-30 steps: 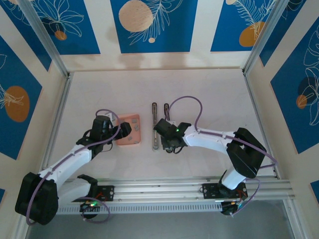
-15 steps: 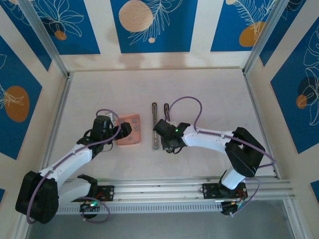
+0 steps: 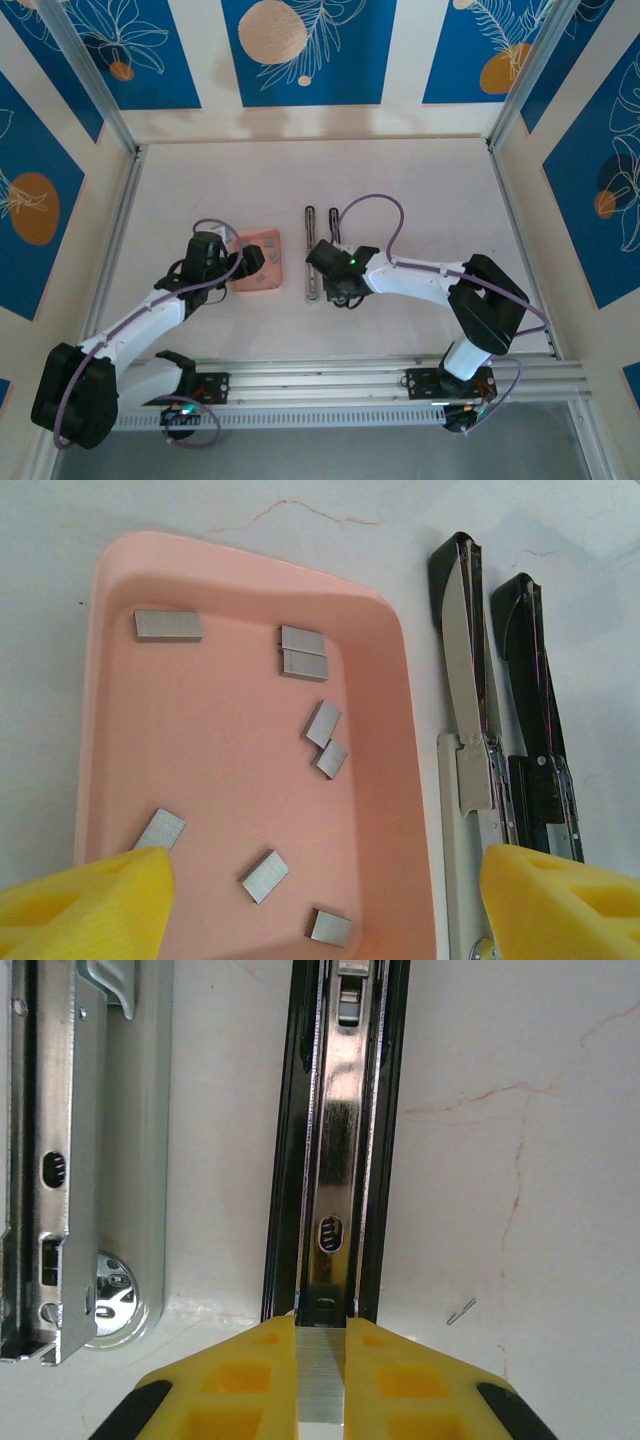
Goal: Load the staples into the stapler
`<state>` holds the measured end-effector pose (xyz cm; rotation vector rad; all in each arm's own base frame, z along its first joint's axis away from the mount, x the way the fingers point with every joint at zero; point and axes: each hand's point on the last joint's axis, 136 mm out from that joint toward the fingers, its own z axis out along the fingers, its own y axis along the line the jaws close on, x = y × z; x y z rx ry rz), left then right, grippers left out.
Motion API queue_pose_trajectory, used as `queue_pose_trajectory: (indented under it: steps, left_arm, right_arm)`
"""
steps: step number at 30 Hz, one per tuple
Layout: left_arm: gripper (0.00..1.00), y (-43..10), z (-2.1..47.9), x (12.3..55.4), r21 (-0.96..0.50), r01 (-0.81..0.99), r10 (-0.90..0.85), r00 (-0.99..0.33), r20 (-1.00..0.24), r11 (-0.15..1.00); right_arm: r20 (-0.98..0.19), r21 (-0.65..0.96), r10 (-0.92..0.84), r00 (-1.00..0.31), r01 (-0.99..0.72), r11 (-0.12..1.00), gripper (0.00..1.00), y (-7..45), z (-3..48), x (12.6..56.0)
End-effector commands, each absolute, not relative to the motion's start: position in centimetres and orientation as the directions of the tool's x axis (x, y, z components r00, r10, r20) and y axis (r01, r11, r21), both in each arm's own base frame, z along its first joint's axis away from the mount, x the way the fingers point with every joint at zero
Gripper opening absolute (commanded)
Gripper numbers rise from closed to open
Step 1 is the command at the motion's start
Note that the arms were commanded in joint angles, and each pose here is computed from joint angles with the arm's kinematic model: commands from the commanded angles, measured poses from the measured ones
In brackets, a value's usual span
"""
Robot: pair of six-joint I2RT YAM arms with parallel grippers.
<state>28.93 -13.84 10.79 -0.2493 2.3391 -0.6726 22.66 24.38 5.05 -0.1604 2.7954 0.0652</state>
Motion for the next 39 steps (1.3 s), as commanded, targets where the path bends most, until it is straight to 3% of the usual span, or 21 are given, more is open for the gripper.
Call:
queue_pose_trajectory:
  steps: [1, 39]
  left_arm:
    - [0.8, -14.4, 11.2, 29.0, -0.534, 0.02, -0.344, -0.745, -0.572, 0.845]
    - [0.8, -14.6, 11.3, 29.1, -0.533, 0.026, -0.341, -0.742, -0.578, 0.846]
  right_arm:
    - [-0.294, -0.036, -0.106, -0.95, -0.1, 0.994, 0.15, 23.2, 4.3, 21.8]
    - [-0.356, -0.022, -0.117, -0.927, -0.116, 0.993, 0.26, 23.9, 7.0, 22.9]
